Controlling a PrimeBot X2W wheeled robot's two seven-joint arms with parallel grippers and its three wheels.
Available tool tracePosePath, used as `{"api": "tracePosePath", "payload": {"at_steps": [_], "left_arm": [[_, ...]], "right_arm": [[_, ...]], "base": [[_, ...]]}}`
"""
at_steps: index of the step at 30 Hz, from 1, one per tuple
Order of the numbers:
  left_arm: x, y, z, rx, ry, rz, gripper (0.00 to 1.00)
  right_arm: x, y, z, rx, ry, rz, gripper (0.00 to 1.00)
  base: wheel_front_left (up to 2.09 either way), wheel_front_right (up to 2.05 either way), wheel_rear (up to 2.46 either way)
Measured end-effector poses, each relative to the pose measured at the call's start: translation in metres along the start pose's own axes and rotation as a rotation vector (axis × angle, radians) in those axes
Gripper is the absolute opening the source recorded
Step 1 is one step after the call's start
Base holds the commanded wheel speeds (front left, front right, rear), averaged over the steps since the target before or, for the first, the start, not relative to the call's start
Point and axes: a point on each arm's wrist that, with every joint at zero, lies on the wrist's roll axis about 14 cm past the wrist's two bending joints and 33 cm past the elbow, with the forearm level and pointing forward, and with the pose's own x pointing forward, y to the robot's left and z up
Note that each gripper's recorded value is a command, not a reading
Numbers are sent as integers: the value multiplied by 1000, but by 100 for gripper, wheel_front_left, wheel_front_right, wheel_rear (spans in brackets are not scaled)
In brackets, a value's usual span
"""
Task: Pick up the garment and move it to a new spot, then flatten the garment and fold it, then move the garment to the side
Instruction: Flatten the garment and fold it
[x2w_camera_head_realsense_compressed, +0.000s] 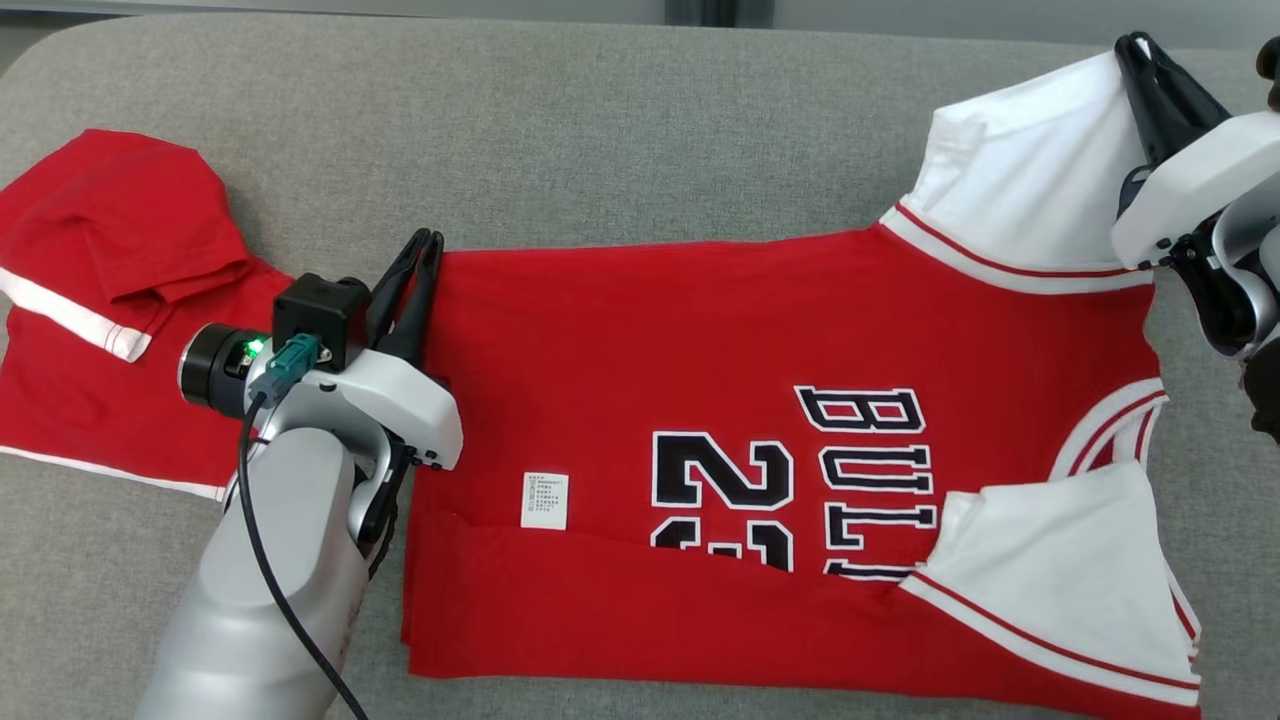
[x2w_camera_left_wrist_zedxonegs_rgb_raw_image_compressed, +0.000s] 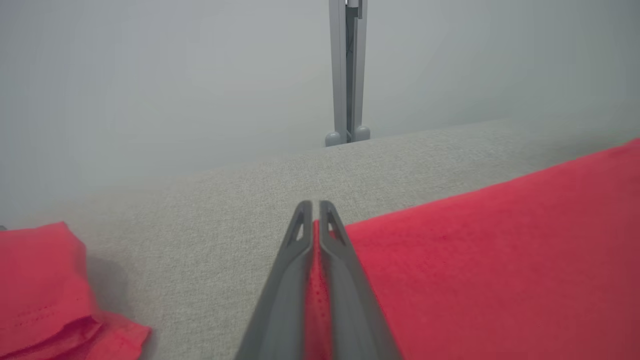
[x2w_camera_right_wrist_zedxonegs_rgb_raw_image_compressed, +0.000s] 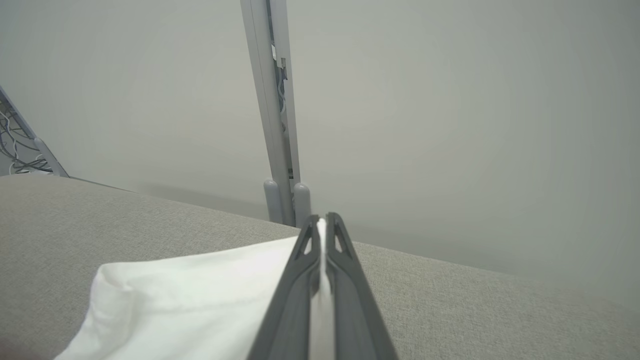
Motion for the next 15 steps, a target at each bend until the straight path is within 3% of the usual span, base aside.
{"api": "tracePosePath", "payload": {"at_steps": [15], "left_arm": [[-29,-21,17,71,-58,-88,0]], "right_arm": [[-46,22,-23,-70,31,42,0]], "base": [[0,0,0]]}}
